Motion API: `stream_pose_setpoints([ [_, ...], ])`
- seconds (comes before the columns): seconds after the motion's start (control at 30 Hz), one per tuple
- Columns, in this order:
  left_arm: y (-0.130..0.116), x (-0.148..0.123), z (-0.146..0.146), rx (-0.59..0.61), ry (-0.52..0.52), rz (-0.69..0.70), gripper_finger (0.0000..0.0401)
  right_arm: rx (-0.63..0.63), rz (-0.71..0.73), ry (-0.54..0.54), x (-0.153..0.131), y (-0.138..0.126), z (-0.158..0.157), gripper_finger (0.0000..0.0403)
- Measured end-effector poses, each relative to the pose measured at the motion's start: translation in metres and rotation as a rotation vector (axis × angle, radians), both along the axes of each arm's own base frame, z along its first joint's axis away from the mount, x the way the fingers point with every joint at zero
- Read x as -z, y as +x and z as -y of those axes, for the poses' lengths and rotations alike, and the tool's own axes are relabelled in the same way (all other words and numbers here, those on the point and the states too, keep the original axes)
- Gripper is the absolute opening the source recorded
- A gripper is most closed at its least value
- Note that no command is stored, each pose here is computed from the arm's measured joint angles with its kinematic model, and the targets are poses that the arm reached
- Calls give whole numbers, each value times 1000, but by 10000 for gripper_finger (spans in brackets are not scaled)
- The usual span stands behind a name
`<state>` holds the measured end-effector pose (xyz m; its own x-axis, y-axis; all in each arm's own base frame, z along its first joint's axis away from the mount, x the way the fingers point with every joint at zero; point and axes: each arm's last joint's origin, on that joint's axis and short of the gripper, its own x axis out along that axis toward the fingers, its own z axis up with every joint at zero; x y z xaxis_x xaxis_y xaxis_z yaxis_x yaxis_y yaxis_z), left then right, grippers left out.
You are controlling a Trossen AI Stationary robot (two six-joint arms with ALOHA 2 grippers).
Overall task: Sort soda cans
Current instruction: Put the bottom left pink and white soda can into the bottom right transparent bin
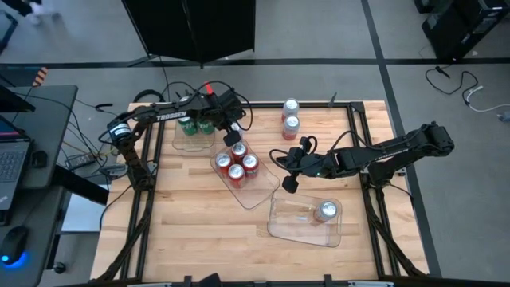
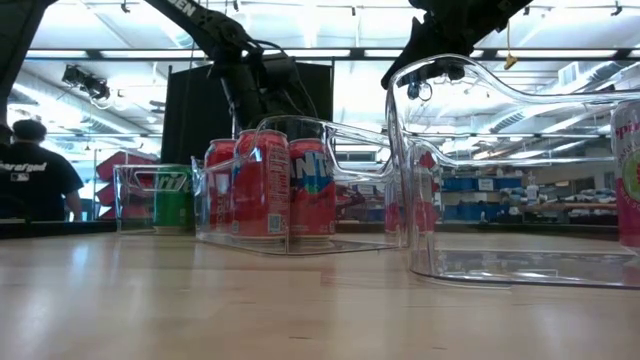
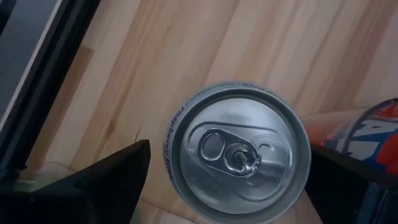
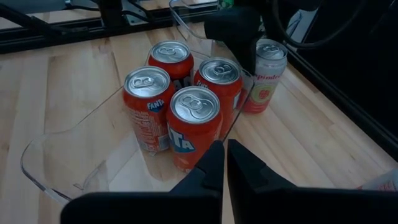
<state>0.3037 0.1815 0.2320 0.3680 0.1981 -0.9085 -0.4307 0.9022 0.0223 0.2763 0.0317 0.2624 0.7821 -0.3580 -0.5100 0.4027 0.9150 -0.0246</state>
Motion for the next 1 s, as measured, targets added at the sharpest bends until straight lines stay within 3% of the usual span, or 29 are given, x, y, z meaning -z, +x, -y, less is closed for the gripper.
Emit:
stream_pose_setpoints([
  [0.1,0,0,0,-9,25,-14,377,0,0,0,0,0,0,9],
  [0.3,1,-1,1,18,44,-22,278,0,0,0,0,0,0,4],
  [0.5,-4,-11,5,44,65,-21,278,-5,-4,-8,0,0,0,0],
  [1.0,-35,-99,35,90,163,179,278,-46,-18,-18,-4,0,-3,0],
])
